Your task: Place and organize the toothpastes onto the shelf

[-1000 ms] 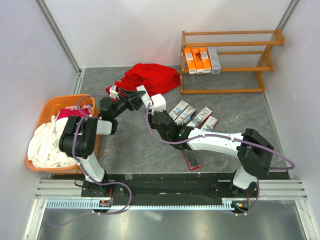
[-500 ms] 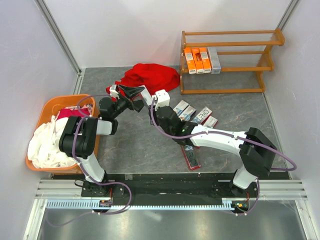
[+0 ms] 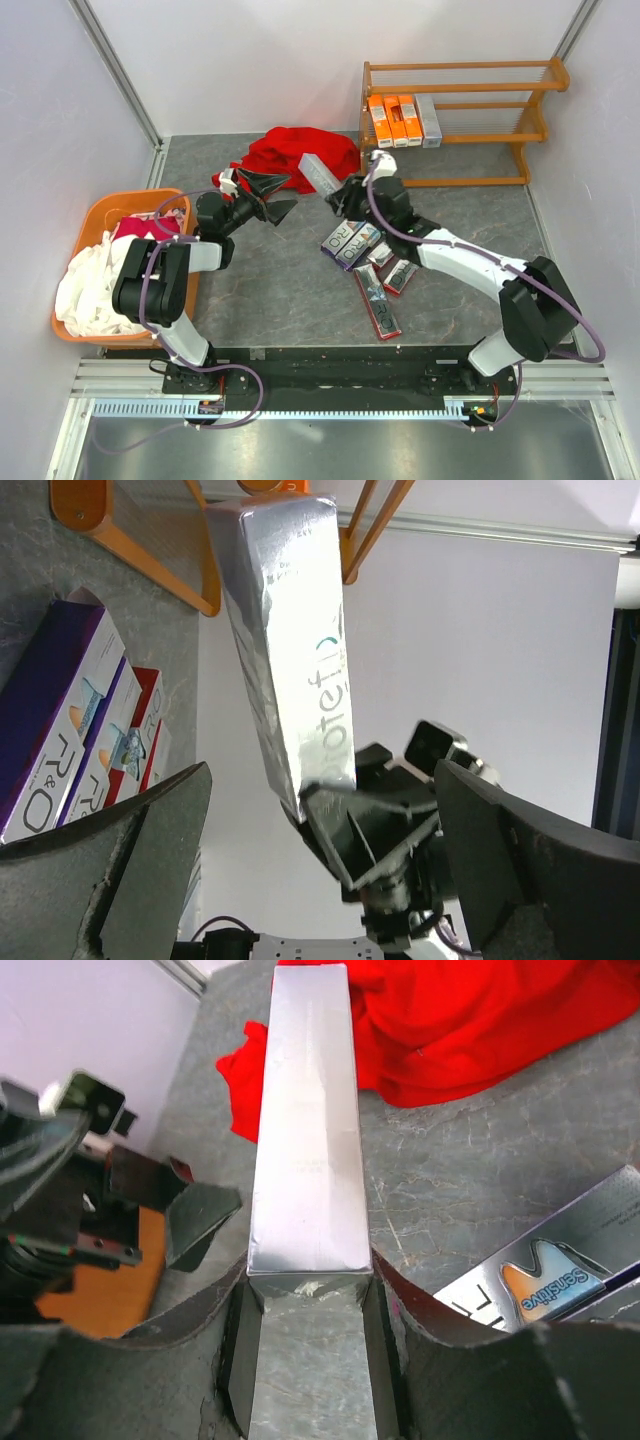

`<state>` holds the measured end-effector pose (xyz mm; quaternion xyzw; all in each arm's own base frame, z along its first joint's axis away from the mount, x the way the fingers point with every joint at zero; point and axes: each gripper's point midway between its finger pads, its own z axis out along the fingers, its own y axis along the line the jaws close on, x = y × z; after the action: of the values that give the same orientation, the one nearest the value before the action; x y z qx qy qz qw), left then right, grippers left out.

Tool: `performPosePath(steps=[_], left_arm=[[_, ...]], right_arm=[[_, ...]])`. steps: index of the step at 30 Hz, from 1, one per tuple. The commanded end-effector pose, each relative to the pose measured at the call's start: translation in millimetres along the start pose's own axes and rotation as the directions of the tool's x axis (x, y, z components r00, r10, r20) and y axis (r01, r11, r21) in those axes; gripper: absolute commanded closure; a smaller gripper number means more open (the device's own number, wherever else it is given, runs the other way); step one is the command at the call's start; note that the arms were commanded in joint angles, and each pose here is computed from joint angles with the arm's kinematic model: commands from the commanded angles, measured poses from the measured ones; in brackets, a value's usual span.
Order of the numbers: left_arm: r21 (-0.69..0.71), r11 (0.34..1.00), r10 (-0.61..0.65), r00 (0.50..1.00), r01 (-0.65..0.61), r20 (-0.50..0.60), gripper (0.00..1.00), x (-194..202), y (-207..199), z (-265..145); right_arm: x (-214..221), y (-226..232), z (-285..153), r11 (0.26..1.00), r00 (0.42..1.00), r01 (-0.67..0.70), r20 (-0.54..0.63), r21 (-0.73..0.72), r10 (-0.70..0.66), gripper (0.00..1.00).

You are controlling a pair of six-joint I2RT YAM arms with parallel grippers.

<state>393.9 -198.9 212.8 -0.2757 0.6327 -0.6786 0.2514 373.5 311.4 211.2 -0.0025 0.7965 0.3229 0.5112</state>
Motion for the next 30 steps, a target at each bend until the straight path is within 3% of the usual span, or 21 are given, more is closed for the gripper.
performPosePath(steps=[1,10,16,30], left_arm=[[0.023,0.997,0.069,0.997,-0.068,-0.033,0.0,7.1,-9.4,-0.2],[0.024,0.998,0.067,0.997,-0.066,-0.048,0.0,8.6,-6.8,0.2],[0.021,0.998,0.067,0.996,-0.066,-0.054,0.0,7.7,-4.1,2.2],[0.012,0.999,0.05,0.996,-0.05,-0.068,0.0,6.7,5.3,4.7]], right_arm=[[-29.1,23.1,-16.9,0.934,0.965,-0.259,-0.022,-0.245,0.262,0.73],[-49.7,-12.8,-44.5,0.793,0.865,-0.494,-0.106,-0.356,0.491,0.74],[-84.3,-47.1,-74.8,0.719,0.814,-0.55,-0.078,-0.424,0.576,0.75],[-130.6,-140.5,-133.2,0.679,0.731,-0.589,0.069,-0.439,0.679,0.75]])
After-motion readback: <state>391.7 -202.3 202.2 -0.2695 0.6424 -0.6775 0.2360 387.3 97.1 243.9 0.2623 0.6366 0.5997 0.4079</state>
